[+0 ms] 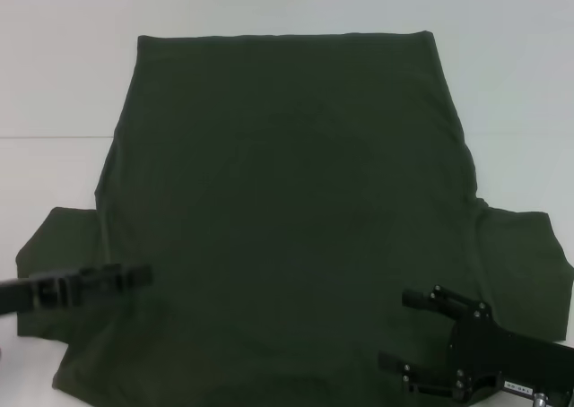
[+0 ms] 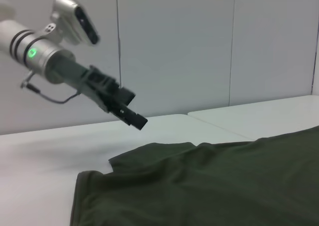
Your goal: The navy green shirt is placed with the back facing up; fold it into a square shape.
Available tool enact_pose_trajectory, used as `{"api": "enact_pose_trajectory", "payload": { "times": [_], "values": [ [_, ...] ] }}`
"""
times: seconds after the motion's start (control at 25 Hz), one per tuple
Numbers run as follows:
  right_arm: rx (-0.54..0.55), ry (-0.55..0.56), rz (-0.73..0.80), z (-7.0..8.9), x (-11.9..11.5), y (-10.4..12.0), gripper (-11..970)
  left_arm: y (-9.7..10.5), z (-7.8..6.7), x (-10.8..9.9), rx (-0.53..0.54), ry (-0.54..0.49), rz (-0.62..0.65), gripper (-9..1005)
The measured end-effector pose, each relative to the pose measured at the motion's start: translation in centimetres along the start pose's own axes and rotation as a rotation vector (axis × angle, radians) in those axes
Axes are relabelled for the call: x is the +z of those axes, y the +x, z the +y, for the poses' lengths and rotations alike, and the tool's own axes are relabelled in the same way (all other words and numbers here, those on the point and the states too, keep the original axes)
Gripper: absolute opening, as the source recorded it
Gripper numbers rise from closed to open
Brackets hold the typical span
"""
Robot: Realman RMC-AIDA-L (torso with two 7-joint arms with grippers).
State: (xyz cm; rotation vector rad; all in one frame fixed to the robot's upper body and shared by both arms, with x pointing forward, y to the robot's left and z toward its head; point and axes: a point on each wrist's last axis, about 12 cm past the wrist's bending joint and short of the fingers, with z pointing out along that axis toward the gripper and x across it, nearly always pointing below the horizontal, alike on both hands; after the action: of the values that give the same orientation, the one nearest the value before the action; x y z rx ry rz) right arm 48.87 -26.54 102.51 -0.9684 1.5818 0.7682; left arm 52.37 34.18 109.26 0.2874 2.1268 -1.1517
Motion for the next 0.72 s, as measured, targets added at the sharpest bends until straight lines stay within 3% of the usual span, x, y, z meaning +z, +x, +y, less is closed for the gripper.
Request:
{"api": "enact_pose_trajectory", "payload": {
  "times": [0.24, 0.28, 0.4, 0.72],
  "values": [
    [0.002, -0.001, 0.000, 0.0, 0.0, 0.0, 915, -4.2, 0.4, -1.6, -0.197, -0.176, 0.145, 928],
    [0.002, -0.002, -0.001, 0.0, 0.1, 0.0, 915, -4.2, 0.4, -1.6, -0.197, -0.176, 0.145, 927],
    [0.003, -0.006, -0.001, 0.0, 0.2, -0.1, 914, -6.3, 0.5, -2.3, -0.255, -0.300, 0.189, 927],
    [0.001, -0.024, 0.001, 0.0, 0.5, -0.2, 914, -8.0, 1.4, -2.4, -0.343, -0.517, 0.276, 925]
  ]
}}
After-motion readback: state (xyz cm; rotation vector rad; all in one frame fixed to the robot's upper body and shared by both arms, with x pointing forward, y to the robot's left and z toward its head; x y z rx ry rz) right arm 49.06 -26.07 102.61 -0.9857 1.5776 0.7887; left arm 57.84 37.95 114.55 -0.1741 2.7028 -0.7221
